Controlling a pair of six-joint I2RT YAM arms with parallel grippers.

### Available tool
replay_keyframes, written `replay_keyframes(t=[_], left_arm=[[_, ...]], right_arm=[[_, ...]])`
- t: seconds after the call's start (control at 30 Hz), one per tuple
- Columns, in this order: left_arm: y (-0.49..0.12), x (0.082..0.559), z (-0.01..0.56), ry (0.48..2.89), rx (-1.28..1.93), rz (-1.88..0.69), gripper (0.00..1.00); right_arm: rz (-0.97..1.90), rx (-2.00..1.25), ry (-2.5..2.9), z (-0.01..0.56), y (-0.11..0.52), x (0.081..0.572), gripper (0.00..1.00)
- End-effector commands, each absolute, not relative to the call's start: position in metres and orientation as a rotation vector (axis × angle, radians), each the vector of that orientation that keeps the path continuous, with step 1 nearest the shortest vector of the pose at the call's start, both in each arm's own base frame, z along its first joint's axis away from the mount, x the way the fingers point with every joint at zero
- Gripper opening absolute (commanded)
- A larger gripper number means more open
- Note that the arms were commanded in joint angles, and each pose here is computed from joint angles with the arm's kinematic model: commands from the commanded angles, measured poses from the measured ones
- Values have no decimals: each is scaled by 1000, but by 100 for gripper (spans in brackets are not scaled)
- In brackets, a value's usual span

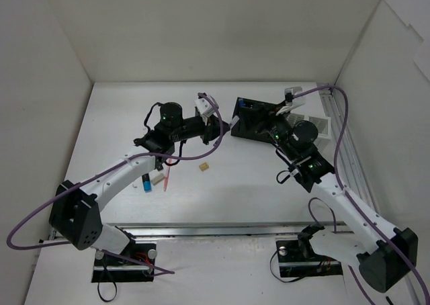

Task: Sort the stationery into containers
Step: Place the pen in the storage box.

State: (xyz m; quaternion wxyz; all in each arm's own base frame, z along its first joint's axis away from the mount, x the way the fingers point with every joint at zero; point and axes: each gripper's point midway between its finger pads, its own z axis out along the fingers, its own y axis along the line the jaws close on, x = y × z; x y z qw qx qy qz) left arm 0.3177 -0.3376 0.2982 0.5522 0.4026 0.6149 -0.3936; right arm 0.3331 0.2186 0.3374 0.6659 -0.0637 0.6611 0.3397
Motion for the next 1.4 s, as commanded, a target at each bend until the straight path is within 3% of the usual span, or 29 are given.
replay_keyframes(t=[0.0,0.47,0.6,0.77,0.8,0.93,0.97,1.0,1.07,1.1,1.17,1.2,1.37], left_arm=[[-336,306,337,1323,967,-921,0],[-332,303,347,1304,923,-923,0],[-329,311,347,1331,887,-891,0],[-329,316,351,1319,864,-879,0],[-329,316,352,1317,864,-878,0],[-329,319,355,1324,850,-870,0],[-329,319,355,1327,855,-868,5],[-328,318,355,1330,860,-868,29],[-326,315,352,1345,871,-861,43],[-324,317,350,1357,864,-846,58],[-316,313,341,1394,847,-826,77],[-307,318,338,1423,803,-796,97],[-253,315,299,1605,613,-702,99]], right_arm=[[675,-99,1340,398,191,326,54],[795,-160,1509,353,245,342,58],[821,-159,1531,348,259,344,53],[817,-152,1555,340,269,343,36],[819,-153,1552,341,269,343,23],[811,-151,1551,342,269,345,3],[806,-151,1549,343,269,345,0],[790,-145,1546,344,268,346,0],[758,-139,1537,349,263,349,0],[704,-131,1543,346,256,354,0],[656,-124,1539,350,249,359,0],[610,-125,1550,346,244,362,0],[459,-44,1543,352,193,386,0]])
